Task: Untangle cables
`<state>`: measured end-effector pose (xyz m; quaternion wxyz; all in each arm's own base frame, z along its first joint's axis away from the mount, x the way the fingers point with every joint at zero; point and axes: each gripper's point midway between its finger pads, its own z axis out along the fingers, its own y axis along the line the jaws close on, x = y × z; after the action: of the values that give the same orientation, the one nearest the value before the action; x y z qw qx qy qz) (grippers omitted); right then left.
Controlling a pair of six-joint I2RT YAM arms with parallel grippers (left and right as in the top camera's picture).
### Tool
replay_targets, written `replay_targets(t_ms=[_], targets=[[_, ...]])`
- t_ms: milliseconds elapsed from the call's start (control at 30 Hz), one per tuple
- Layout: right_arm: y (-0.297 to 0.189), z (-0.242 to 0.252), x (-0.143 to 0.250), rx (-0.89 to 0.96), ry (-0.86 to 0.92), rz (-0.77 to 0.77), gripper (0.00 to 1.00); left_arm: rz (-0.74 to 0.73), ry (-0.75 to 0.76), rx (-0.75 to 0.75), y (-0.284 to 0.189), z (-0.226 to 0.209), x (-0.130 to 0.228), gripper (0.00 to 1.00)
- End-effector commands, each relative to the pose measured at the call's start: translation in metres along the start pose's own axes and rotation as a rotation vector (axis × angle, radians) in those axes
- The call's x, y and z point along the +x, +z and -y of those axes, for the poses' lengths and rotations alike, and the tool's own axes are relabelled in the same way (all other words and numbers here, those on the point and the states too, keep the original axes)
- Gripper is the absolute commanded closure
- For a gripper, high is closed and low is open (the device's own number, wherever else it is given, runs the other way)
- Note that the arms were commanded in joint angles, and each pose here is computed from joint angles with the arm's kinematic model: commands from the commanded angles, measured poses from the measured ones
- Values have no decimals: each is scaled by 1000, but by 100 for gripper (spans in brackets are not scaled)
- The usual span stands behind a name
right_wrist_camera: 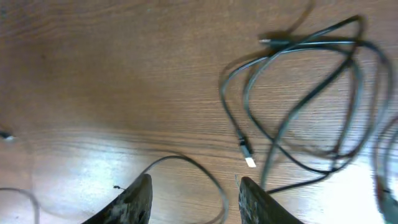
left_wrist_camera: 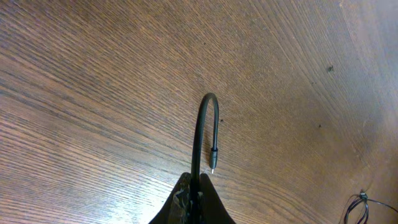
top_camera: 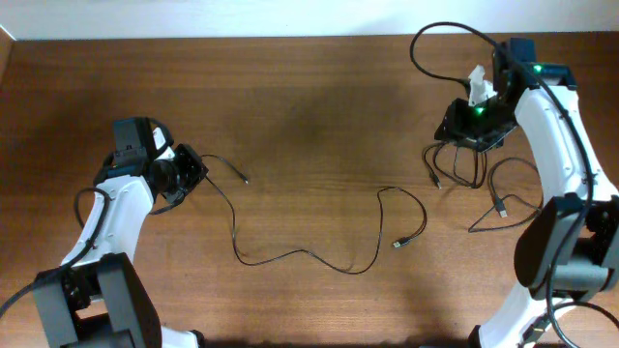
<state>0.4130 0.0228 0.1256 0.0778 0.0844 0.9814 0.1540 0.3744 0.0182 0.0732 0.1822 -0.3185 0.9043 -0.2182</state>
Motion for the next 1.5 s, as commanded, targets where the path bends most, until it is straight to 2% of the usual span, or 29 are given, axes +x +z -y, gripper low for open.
replay_targets(t_ms=[0,167,233,267,300,400,467,533,600,633,733,833,900,1000,1033,1067,1100,1133,1167,1200,1233,1333,1400,1467], targets=[[1,19,5,100,-1,0,56,10,-5,-3,-2,0,-2,97],[20,21,6,100,-12,9,56,10,-5,-3,-2,0,-1,96],[33,16,3,92,-3,35,75,10,-5,-3,-2,0,-1,96],[38,15,2,91,-9,46,90,9,-5,-3,-2,0,-1,97],[45,18,-2,113,-20,74,96,9,-5,-3,-2,0,-1,97],[67,32,-19,155,-45,186,96,9,-5,-4,-2,0,-1,97],[79,37,-16,152,-45,198,96,9,-5,-4,-2,0,-1,97],[88,42,1,161,-35,149,93,9,-5,-4,-2,0,-1,96],[95,48,16,169,-25,104,64,9,-5,-3,-2,0,-1,96],[99,50,21,174,-23,94,55,9,-5,-3,-2,0,-1,96],[106,64,27,232,-19,96,53,7,-6,-5,-2,-1,-1,96],[117,71,36,246,-19,95,65,7,-6,-5,-2,-1,-1,96],[122,79,34,279,-20,115,94,7,-6,-5,-2,-1,-1,96],[129,87,18,315,-26,181,96,7,-6,-5,-2,-1,-1,96],[129,86,7,310,-30,223,94,7,-6,-5,-2,-1,-1,97],[124,85,-1,307,-30,248,79,7,-6,-5,-2,-1,-1,97],[111,81,-10,301,-24,253,50,7,-6,-5,-2,-1,-1,97],[96,77,-18,303,-20,249,39,7,-6,-5,-2,-1,-1,97],[75,71,-27,304,-16,244,19,7,-6,-5,-2,-1,-1,97],[57,65,-32,307,-14,233,7,7,-6,-5,-2,-1,-1,97],[37,58,-35,310,-10,212,1,7,-6,-5,-2,-1,-1,97],[-5,46,-16,325,5,90,1,7,-6,-5,-2,-1,-1,97],[-3,35,5,256,19,-3,2,7,-6,-5,-2,-1,-1,98],[8,12,22,105,33,-75,1,7,-6,-5,-2,-1,-1,98]])
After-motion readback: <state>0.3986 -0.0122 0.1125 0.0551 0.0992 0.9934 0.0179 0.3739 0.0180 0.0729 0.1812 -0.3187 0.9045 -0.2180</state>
